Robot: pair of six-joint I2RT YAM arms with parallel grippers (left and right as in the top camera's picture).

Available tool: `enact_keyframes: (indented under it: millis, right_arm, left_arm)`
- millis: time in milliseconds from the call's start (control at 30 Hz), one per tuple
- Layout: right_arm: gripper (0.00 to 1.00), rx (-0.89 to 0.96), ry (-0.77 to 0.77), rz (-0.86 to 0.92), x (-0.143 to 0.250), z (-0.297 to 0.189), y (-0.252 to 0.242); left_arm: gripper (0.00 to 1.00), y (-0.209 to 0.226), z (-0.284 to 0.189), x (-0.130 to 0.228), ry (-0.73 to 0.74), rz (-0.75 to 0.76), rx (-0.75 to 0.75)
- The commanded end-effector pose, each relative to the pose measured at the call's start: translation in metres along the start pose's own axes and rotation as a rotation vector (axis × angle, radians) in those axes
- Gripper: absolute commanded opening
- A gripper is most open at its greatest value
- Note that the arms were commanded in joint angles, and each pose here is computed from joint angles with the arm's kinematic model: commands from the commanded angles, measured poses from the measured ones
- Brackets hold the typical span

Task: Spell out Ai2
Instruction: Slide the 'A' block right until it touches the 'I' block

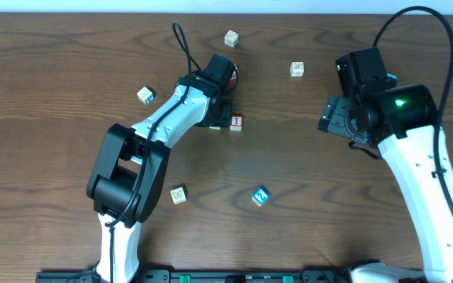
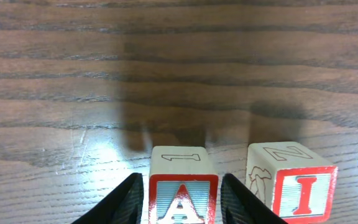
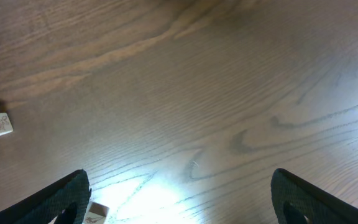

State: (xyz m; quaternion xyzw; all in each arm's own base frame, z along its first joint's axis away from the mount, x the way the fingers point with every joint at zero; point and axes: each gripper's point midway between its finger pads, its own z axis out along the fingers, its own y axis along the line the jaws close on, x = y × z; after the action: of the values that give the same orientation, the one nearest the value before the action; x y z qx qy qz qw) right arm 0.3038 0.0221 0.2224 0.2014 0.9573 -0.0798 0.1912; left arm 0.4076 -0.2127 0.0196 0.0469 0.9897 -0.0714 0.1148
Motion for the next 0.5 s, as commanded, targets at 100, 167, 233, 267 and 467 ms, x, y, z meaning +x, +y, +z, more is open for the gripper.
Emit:
enact_keyframes:
  millis: [100,167,233,267,467]
  right_arm:
    - [0.93,0.006,-0.003,-0.013,0.000,-0.001,-0.004]
    - [0.93,0.006,-0.003,-0.015,0.000,-0.001,-0.004]
    - [0.93,0.006,-0.003,-0.016,0.000,-0.001,-0.004]
    - [0.93,0.008,-0.001,-0.017,0.000,-0.001,-0.004]
    - [0.93,0.010,0.002,-0.022,0.001,-0.001,-0.004]
  left_arm:
    - [0.45,-0.008,0.000,-0.004,0.010,-0.007,0.057]
    - [0.52,-0.009,-0.003,-0.008,-0.001,0.004,0.060]
    - [0.56,-0.009,-0.006,-0.011,-0.008,0.011,0.057]
    - [0.56,-0.007,-0.008,-0.014,-0.015,0.010,0.043]
    - [0.56,0.006,-0.021,-0.020,-0.011,0.027,-0.028]
